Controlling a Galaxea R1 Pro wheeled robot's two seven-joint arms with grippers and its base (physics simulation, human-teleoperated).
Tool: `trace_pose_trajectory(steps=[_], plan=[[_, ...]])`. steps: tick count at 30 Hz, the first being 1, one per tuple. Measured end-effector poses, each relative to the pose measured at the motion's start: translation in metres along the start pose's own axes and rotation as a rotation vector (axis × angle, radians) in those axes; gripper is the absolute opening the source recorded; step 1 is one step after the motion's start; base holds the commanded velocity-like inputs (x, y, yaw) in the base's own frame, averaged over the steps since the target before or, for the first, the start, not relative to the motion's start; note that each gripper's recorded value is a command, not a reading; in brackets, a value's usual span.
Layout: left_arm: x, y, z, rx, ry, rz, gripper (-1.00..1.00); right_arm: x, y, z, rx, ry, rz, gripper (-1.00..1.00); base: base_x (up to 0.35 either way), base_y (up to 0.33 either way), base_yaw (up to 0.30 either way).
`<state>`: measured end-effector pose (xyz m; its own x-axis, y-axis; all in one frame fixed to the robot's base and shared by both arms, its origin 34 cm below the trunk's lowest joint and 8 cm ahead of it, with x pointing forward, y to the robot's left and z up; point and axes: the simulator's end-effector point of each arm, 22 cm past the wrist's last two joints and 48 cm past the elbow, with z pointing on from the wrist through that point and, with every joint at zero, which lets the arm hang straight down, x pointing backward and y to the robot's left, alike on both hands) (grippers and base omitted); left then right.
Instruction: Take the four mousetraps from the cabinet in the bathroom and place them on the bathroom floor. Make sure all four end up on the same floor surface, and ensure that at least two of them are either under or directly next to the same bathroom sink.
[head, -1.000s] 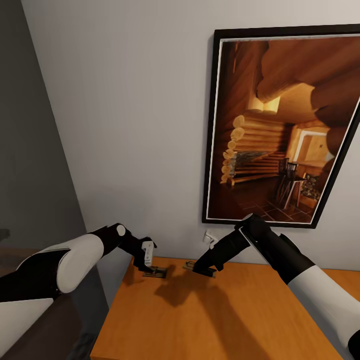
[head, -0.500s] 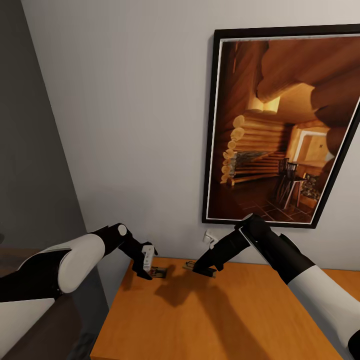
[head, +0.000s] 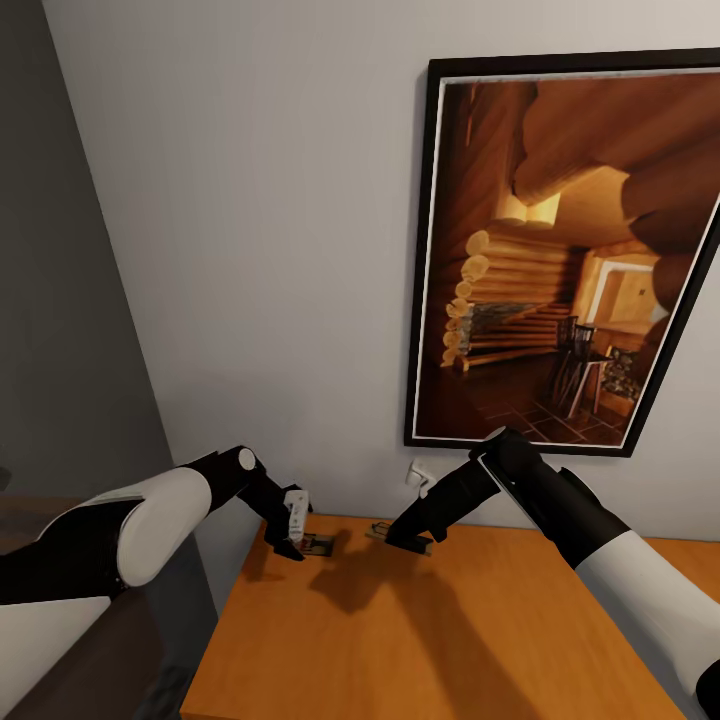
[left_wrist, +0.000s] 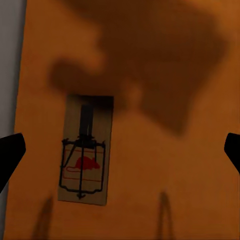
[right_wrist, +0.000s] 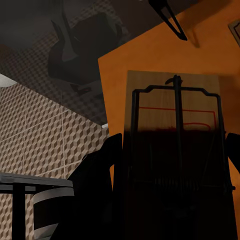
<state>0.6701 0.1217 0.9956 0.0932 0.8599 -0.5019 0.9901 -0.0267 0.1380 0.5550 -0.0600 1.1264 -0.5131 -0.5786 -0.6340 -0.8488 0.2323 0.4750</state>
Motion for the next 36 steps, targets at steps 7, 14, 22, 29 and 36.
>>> trace_pose_trajectory(steps=[7,14,22,29,36], plan=[[-0.0002,-0.0002,-0.0004,0.000,0.002,-0.001,1.00,0.0000,0.0005,-0.0002,0.000,0.000,0.000,-1.00,0.122,0.000,0.000],[0.0024,0.0007,-0.0013,-0.002,0.004,-0.004,1.00,0.0000,0.0000,0.0000,0.000,0.000,0.000,-1.00,0.066,0.000,0.000],[0.0020,0.0009,-0.0011,-0.003,0.004,-0.004,1.00,0.0000,0.0000,0.0000,0.000,0.000,0.000,-1.00,0.004,0.000,0.000],[0.0012,0.0009,-0.0007,-0.003,0.003,-0.004,1.00,0.0000,0.0000,0.0000,0.000,0.000,0.000,-1.00,0.000,0.000,0.000],[0.0006,0.0007,-0.0003,-0.002,0.003,-0.003,1.00,0.0000,-0.0001,0.0000,0.000,0.000,0.000,-1.00,0.000,0.000,0.000]])
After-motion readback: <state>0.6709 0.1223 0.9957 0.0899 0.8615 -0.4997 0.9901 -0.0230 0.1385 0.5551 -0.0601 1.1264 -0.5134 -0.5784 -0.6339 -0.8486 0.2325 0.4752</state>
